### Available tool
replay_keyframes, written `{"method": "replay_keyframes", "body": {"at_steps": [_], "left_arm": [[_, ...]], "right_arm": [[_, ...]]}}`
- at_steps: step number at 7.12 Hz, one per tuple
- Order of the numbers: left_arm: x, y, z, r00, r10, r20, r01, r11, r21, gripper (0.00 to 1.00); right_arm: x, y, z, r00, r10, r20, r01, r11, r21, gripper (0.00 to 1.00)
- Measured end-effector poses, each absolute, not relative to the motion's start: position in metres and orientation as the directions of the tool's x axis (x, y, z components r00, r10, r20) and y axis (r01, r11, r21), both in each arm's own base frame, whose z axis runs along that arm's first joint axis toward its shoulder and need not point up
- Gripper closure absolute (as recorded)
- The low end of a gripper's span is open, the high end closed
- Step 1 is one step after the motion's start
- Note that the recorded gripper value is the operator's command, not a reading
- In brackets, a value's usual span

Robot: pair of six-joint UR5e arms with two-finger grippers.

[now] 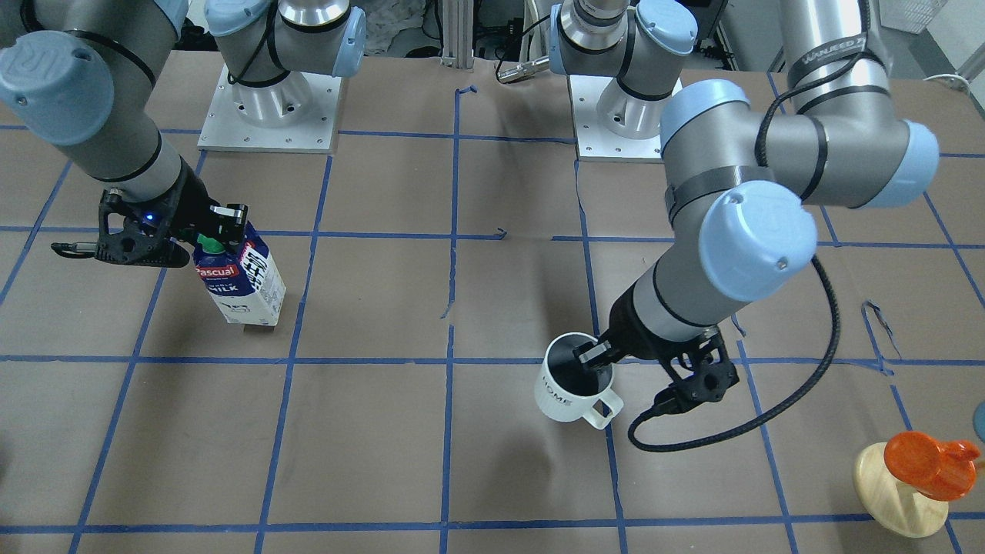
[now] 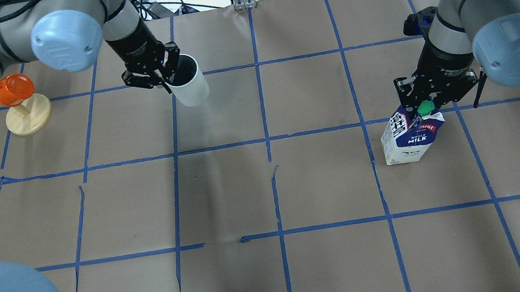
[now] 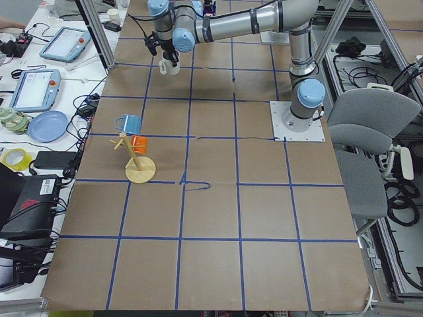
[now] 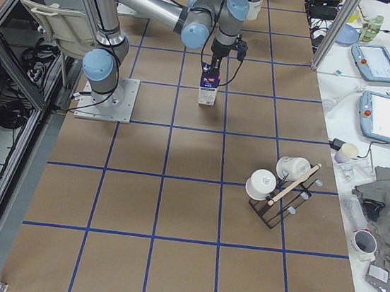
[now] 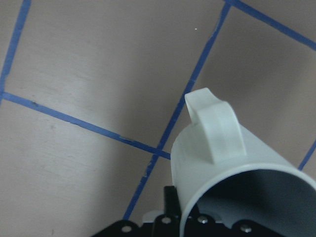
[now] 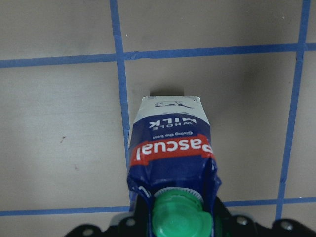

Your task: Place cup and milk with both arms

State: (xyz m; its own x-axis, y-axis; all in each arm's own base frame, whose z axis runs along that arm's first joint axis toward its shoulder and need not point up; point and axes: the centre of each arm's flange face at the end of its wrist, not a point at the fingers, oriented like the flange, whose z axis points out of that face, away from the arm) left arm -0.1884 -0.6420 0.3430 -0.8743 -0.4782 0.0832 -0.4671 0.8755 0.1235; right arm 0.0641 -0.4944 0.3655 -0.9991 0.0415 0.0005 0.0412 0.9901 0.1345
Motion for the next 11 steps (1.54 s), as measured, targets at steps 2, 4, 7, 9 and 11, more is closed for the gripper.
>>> {"method": "replay_keyframes", "body": {"at_steps": [2,4,7,9,11], "left_arm": [[-0.244,-0.654,0.304,-0.831,-0.551,0.076,-0.541,0.832,0.122,1.00],[-0.279,-0.657,0.268,-0.786,-0.612,0.091,-0.596,0.788,0.155,1.00],[-0.303,-0.654,0.238,-0.760,-0.645,0.084,-0.625,0.760,0.180,0.00],[-0.303,-0.654,0.247,-0.759,-0.645,0.092,-0.626,0.761,0.173,0.00],[-0.277,-0.656,0.280,-0.788,-0.608,0.097,-0.590,0.791,0.165,0.00]], "right_arm": [[0.076,-0.509,0.399,-1.000,0.019,0.000,0.019,0.993,0.113,0.67],[0.104,-0.529,0.418,-0.999,-0.030,-0.020,-0.032,0.994,0.104,0.66],[0.118,-0.564,0.423,-0.998,-0.053,-0.031,-0.056,0.994,0.089,0.67],[0.126,-0.603,0.420,-0.998,-0.064,-0.030,-0.066,0.995,0.076,0.67],[0.147,-0.639,0.411,-0.998,-0.062,-0.027,-0.064,0.995,0.081,0.67]]}}
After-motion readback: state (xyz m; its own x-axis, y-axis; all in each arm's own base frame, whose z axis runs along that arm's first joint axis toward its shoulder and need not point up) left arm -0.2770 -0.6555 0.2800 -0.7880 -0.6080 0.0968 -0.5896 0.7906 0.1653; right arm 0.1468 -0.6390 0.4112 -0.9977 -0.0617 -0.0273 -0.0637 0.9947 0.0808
